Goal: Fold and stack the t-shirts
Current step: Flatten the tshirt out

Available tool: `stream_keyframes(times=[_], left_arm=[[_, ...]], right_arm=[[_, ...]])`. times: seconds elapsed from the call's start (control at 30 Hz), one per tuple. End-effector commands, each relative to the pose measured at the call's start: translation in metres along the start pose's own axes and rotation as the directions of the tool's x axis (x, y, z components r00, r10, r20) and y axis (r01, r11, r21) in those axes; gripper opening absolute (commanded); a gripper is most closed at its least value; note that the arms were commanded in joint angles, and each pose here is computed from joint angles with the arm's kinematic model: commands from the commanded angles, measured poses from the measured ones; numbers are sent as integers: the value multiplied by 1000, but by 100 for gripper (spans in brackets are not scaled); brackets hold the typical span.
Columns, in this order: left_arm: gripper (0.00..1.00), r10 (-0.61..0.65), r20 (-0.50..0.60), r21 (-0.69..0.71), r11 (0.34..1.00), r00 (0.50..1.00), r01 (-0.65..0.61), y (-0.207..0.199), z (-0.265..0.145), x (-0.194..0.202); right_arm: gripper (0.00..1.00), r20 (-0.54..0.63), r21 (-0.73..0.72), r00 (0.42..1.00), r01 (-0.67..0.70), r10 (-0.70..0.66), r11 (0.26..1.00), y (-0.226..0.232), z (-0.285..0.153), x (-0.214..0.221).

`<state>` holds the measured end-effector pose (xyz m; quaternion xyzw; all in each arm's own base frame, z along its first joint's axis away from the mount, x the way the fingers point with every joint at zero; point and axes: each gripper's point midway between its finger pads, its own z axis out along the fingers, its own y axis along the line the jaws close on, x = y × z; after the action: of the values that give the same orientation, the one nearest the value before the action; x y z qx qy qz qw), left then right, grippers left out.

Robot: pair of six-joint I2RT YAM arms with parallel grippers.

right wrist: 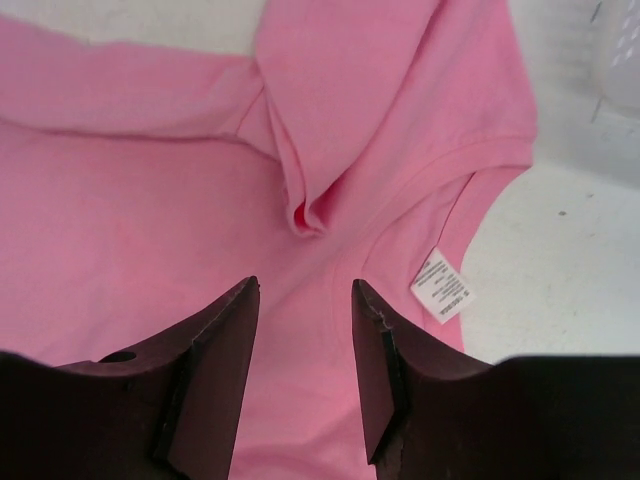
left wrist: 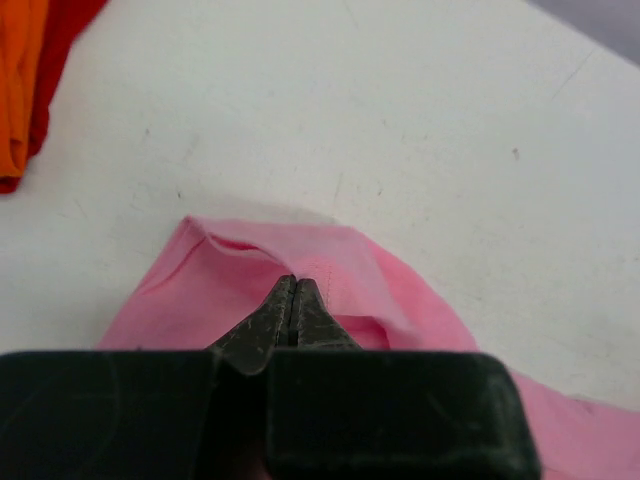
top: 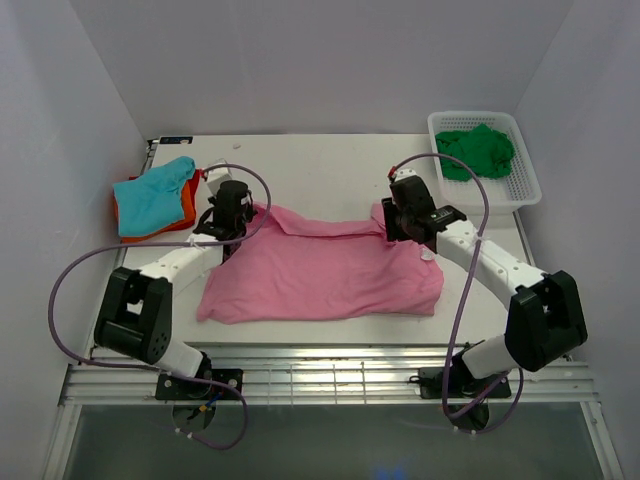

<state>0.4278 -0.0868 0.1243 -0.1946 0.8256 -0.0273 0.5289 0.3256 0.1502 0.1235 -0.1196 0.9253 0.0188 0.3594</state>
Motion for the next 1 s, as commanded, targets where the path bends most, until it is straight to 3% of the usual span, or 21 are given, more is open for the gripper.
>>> stream_keyframes(times=[0.0, 0.53, 0.97], left_arm=[[0, -16, 76, -27, 999, 997, 18, 9, -19, -30], [0, -83, 93, -26, 996, 992, 85, 30, -63, -35], [0, -88, 71, -31, 995, 994, 90, 37, -69, -27]], right_arm=[[49, 50, 76, 999, -6, 2, 997, -15, 8, -35], [45, 28, 103, 1000, 8, -11, 995, -17, 98, -91], [47, -48, 7, 998, 31, -31, 999, 1, 120, -67]])
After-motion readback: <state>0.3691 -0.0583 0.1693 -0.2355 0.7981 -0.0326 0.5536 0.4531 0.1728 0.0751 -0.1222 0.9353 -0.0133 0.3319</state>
